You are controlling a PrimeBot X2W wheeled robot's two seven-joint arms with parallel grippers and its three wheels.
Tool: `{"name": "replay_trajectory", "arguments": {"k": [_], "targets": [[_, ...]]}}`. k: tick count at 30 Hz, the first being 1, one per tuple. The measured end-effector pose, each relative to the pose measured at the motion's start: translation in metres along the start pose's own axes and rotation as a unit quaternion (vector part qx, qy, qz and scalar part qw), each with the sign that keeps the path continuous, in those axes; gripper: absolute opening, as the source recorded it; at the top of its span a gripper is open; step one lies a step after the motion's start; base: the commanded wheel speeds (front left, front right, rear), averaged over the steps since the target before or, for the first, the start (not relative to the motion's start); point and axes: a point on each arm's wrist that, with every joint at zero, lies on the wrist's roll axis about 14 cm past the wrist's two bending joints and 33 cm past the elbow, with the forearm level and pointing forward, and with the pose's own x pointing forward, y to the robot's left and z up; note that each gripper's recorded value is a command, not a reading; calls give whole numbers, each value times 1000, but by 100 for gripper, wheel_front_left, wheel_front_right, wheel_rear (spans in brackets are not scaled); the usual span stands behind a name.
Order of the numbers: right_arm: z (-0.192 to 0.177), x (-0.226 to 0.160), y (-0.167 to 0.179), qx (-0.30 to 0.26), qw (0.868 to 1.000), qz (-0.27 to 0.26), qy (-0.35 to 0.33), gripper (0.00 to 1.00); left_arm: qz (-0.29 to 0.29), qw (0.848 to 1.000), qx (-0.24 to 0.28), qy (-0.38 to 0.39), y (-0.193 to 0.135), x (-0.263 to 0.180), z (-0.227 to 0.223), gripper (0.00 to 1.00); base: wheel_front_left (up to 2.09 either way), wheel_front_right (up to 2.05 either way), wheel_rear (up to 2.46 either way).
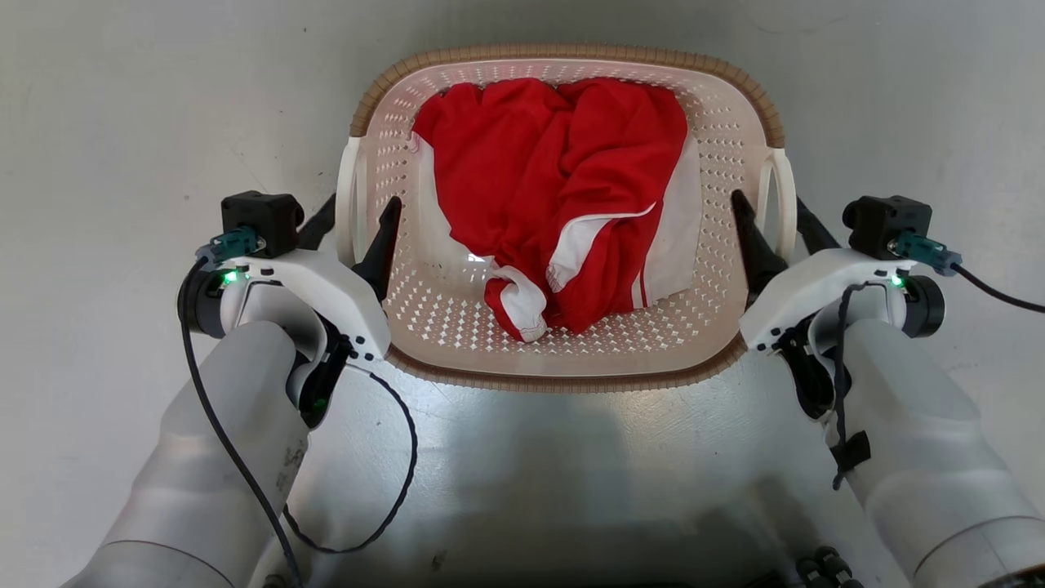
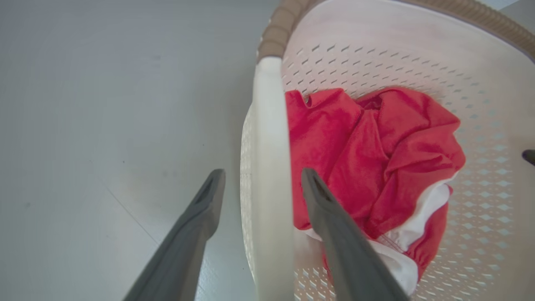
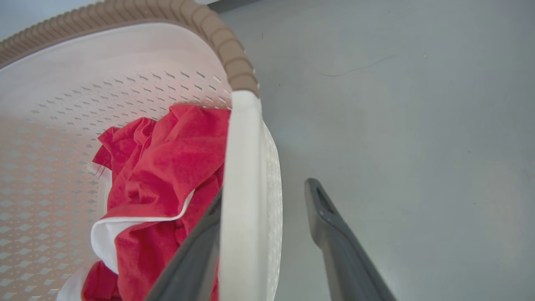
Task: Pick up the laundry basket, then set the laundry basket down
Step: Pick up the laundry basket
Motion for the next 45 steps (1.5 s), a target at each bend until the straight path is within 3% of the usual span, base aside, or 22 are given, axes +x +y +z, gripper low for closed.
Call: {"name": "replay_trajectory", "arguments": {"k": [1, 2, 3, 10, 20, 27, 45], "targets": [[0, 1, 1, 1, 1000, 0, 1, 29, 0, 1000, -2, 2, 0, 0, -1, 40, 0, 0, 0], [0, 1, 1, 1, 1000, 0, 1, 5, -1, 1000, -3, 3, -1, 0, -2, 18, 0, 0, 0], [1, 2, 1, 4, 1000, 0, 1, 0, -2, 1000, -4, 5, -2, -1, -3, 0, 0, 0, 0], [-2, -3, 10, 12, 1000, 5, 8, 0, -3, 1000, -7, 12, -5, -5, -3, 0, 0, 0, 0], [31, -25, 23, -1, 1000, 18, -25, 0, -5, 1000, -4, -5, -16, -26, 20, 0, 0, 0, 0], [18, -73, 36, -4, 1000, 23, -2, 0, 8, 1000, -18, 20, -28, -71, 6, 0, 0, 0, 0], [41, -169, 73, -10, 998, 60, -31, 0, 6, 1000, -8, -7, -59, -162, 24, 0, 0, 0, 0]]}}
